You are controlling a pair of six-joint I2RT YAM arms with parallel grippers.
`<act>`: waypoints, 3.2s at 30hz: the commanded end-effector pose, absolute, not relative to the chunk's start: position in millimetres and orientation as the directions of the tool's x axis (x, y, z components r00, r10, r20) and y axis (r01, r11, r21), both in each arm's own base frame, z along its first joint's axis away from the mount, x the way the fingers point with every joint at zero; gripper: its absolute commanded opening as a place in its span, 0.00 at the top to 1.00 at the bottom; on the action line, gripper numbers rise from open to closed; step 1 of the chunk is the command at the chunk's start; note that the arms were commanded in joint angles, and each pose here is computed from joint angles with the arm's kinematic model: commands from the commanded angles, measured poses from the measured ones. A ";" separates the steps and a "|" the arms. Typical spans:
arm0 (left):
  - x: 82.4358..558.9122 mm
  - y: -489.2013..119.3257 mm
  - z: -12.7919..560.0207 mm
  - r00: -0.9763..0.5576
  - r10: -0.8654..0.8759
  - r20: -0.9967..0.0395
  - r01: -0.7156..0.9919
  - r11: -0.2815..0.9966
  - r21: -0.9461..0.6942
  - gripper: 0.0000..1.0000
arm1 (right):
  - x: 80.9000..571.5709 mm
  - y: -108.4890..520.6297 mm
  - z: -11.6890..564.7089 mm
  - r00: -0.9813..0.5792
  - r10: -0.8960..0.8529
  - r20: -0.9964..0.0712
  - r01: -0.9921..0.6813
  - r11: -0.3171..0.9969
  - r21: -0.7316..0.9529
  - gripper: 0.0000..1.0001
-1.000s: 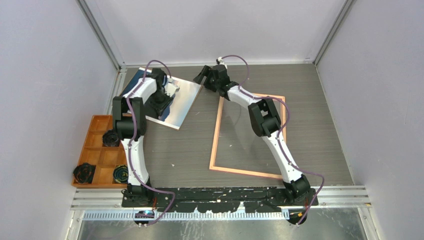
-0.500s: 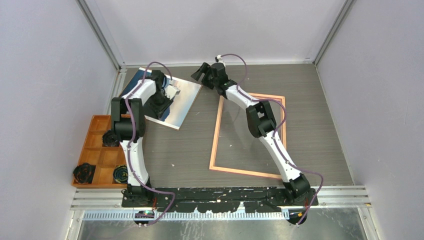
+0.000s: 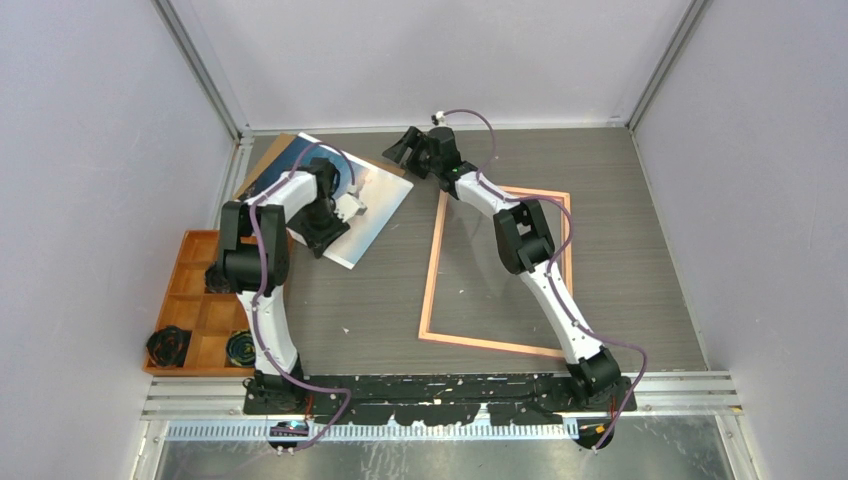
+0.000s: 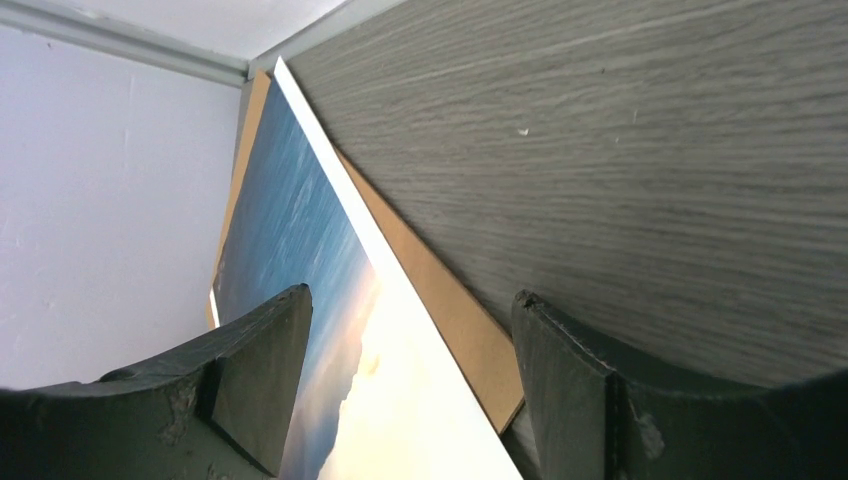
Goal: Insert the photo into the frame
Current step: Adjust the photo at the center of the board, then pick up the photo at the center of the board.
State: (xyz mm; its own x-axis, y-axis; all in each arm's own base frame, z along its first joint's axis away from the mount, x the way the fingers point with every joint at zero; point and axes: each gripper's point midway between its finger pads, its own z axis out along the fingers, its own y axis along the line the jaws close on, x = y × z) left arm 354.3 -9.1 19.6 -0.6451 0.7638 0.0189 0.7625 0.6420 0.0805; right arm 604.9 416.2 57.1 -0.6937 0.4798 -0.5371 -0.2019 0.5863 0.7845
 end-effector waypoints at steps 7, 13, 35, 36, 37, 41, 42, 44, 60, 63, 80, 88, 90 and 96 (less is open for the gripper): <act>360.4 -4.2 10.9 -0.630 0.774 0.058 0.770 0.614 0.175 0.59 | 522.3 420.4 10.4 -0.830 0.337 -0.445 -0.146 0.638 0.756 0.28; 352.0 -13.8 11.3 -0.610 0.791 0.047 0.789 0.601 0.128 0.59 | 477.6 414.9 -1.5 -0.854 0.356 -0.379 -0.089 0.618 0.781 0.32; 349.1 -17.7 69.4 -0.589 0.807 -0.042 0.789 0.585 0.187 0.59 | 384.4 335.4 -15.9 -0.843 0.396 -0.364 0.136 0.812 0.568 0.16; 351.8 -17.0 73.4 -0.596 0.801 -0.055 0.781 0.594 0.193 0.59 | 382.2 331.8 -14.5 -0.841 0.395 -0.370 0.138 0.817 0.559 0.16; 355.4 -16.3 75.6 -0.603 0.795 -0.067 0.772 0.603 0.199 0.58 | 380.3 329.5 -12.6 -0.840 0.394 -0.374 0.137 0.820 0.555 0.15; 376.2 -8.4 68.5 -0.661 0.747 -0.072 0.716 0.656 0.237 0.58 | 372.7 327.0 -13.1 -0.849 0.392 -0.354 0.148 0.819 0.554 0.15; 382.1 -5.5 63.0 -0.673 0.737 -0.066 0.703 0.665 0.253 0.58 | 371.6 326.2 -13.6 -0.851 0.390 -0.352 0.150 0.821 0.550 0.15; 392.1 3.2 50.0 -0.696 0.717 -0.040 0.676 0.673 0.300 0.59 | 368.8 323.5 -12.4 -0.852 0.390 -0.349 0.155 0.825 0.543 0.15; 358.5 -4.2 5.8 -0.676 0.737 0.026 0.728 0.661 0.181 0.61 | 330.8 323.9 -13.2 -0.899 0.360 -0.249 0.173 0.815 0.553 0.15; 355.3 -6.3 4.0 -0.669 0.743 0.028 0.736 0.656 0.170 0.61 | 333.1 336.7 -7.1 -0.899 0.382 -0.215 0.168 0.753 0.636 0.17; 352.8 -9.6 -2.8 -0.655 0.754 0.045 0.750 0.642 0.156 0.61 | 356.3 356.7 77.1 -0.828 0.556 -0.067 0.144 0.328 0.934 0.21; 353.0 -8.5 -1.1 -0.649 0.759 0.050 0.755 0.635 0.160 0.61 | 364.6 364.9 100.3 -0.813 0.582 0.004 0.116 0.156 0.981 0.26; 353.3 -8.4 -0.6 -0.648 0.760 0.049 0.756 0.635 0.162 0.61 | 365.9 364.6 102.9 -0.815 0.579 -0.024 0.099 0.181 0.979 0.27; 354.1 -8.9 1.8 -0.652 0.757 0.045 0.752 0.639 0.161 0.61 | 367.5 362.9 80.7 -0.830 0.545 -0.119 0.105 0.363 0.926 0.39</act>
